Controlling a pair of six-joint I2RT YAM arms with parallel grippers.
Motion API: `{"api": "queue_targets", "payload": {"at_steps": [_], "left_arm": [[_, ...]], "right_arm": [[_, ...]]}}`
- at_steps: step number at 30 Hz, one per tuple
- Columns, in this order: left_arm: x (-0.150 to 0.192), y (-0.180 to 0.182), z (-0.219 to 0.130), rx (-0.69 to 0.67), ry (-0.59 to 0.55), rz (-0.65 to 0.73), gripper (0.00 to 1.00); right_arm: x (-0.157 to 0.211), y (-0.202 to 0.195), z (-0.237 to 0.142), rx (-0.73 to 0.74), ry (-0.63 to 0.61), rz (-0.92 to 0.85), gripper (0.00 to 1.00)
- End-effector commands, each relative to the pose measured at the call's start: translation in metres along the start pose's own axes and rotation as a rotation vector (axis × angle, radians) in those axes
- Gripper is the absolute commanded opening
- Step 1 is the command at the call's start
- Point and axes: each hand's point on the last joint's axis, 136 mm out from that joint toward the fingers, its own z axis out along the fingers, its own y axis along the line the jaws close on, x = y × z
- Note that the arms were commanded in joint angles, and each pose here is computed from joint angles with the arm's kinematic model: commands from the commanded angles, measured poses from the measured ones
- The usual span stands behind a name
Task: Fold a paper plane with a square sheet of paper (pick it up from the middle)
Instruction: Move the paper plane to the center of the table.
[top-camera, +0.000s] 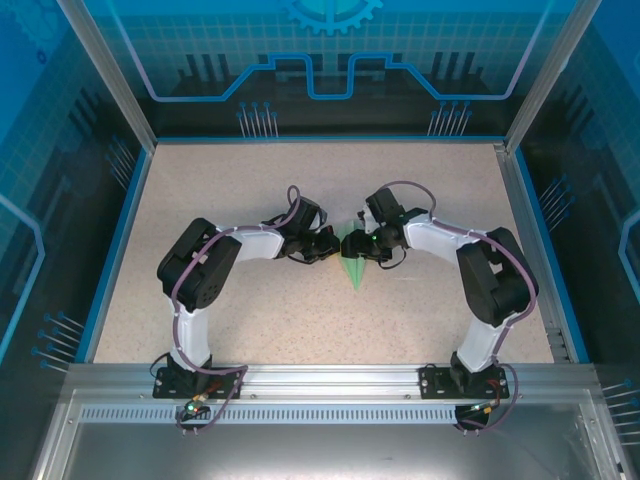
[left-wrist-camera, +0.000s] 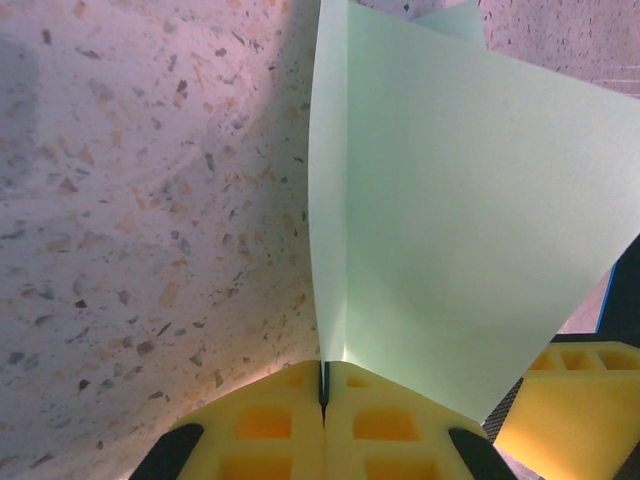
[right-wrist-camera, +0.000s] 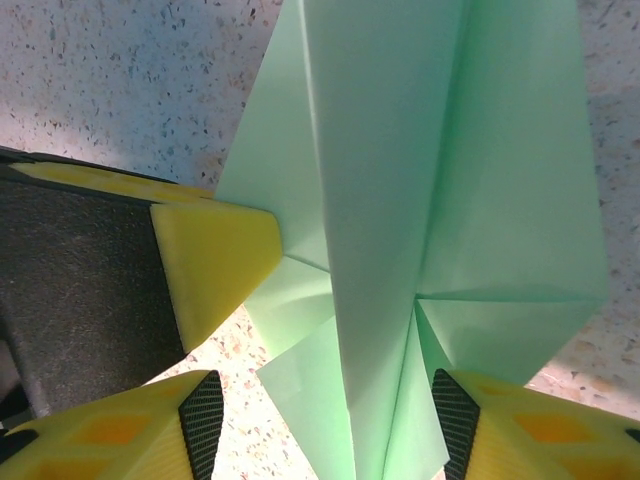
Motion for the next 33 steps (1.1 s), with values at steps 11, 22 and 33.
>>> {"api": "queue_targets", "payload": {"at_steps": [11,22,33], "left_arm": [[0.004,0.008,0.005,-0.012,0.031,-0.029,0.0],[0.006,-0.002,0.001,0.022,0.045,-0.016,0.03],[0.0,0.0,-0.014,0.02,0.012,-0.029,0.11]], "right_arm": [[0.016,0.005,0.012,0.041,0.067,0.01,0.6],[0.019,-0.004,0.02,0.157,0.076,0.011,0.59],[0.021,-0.012,0.021,0.203,0.064,0.027,0.51]]}}
